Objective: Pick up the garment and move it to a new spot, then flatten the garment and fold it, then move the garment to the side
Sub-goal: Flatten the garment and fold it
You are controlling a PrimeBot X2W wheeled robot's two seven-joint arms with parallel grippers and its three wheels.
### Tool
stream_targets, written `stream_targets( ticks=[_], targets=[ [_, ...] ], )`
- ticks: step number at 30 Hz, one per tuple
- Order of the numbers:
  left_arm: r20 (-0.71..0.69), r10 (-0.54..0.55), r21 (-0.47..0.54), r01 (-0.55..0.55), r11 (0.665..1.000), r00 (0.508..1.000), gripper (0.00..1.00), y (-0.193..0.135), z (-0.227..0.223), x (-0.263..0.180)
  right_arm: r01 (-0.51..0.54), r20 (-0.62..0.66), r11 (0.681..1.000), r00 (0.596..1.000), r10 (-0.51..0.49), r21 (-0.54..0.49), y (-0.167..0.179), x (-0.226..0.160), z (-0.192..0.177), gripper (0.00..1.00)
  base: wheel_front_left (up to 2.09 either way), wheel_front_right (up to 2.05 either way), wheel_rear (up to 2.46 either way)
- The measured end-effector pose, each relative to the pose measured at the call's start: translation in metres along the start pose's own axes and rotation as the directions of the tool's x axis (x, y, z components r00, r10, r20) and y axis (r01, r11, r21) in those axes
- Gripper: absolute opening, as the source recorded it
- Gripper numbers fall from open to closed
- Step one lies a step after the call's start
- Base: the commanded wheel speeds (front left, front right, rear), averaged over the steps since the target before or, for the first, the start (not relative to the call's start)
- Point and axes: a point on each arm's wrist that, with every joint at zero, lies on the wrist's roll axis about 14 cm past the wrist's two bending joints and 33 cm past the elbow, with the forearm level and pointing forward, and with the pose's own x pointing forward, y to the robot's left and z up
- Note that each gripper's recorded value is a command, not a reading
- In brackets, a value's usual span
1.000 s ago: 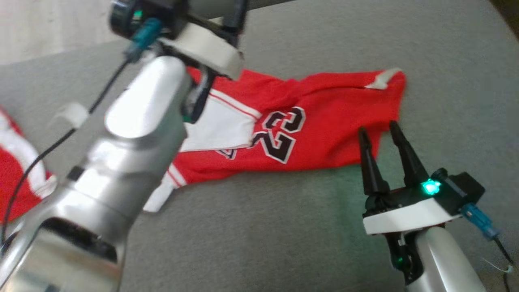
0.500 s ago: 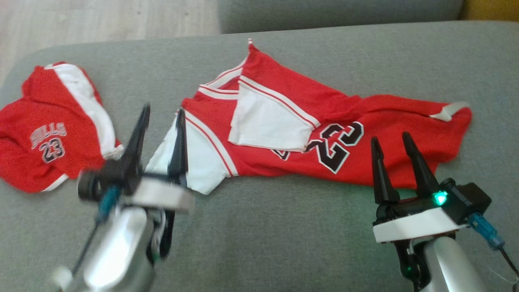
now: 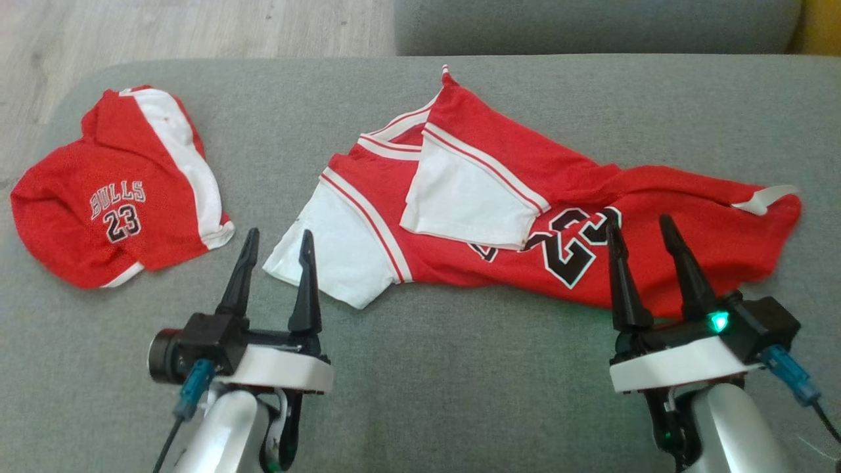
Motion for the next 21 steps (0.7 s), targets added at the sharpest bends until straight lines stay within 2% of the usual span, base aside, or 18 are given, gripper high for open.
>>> stream_targets(
  ticks=[4, 10, 16, 21],
  targets=[
    [-0.010, 0.013, -0.005, -0.013, 1.000, 1.000, 1.00, 0.004, -0.004, 0.002, -0.044, -0.027, 0.999, 0.999, 0.044, -0.026, 0.011, 0.005, -0.009, 1.00, 0.00, 0.00, 0.00],
    [-0.041, 0.038, -0.007, -0.038, 0.999, 0.998, 1.00, 0.013, -0.015, 0.005, -0.201, -0.127, 0.974, 0.974, 0.187, -0.102, 0.048, 0.029, -0.043, 1.00, 0.00, 0.00, 0.00],
    [-0.064, 0.073, -0.010, -0.074, 0.997, 0.995, 1.00, 0.026, -0.023, 0.006, -0.362, -0.288, 0.921, 0.906, 0.310, -0.148, 0.082, 0.059, -0.083, 1.00, 0.00, 0.00, 0.00],
    [-0.088, 0.112, 0.002, -0.112, 0.994, 0.990, 1.00, 0.039, -0.030, 0.001, -0.441, -0.417, 0.881, 0.843, 0.340, -0.173, 0.091, 0.072, -0.115, 1.00, 0.00, 0.00, 0.00]
  ],
)
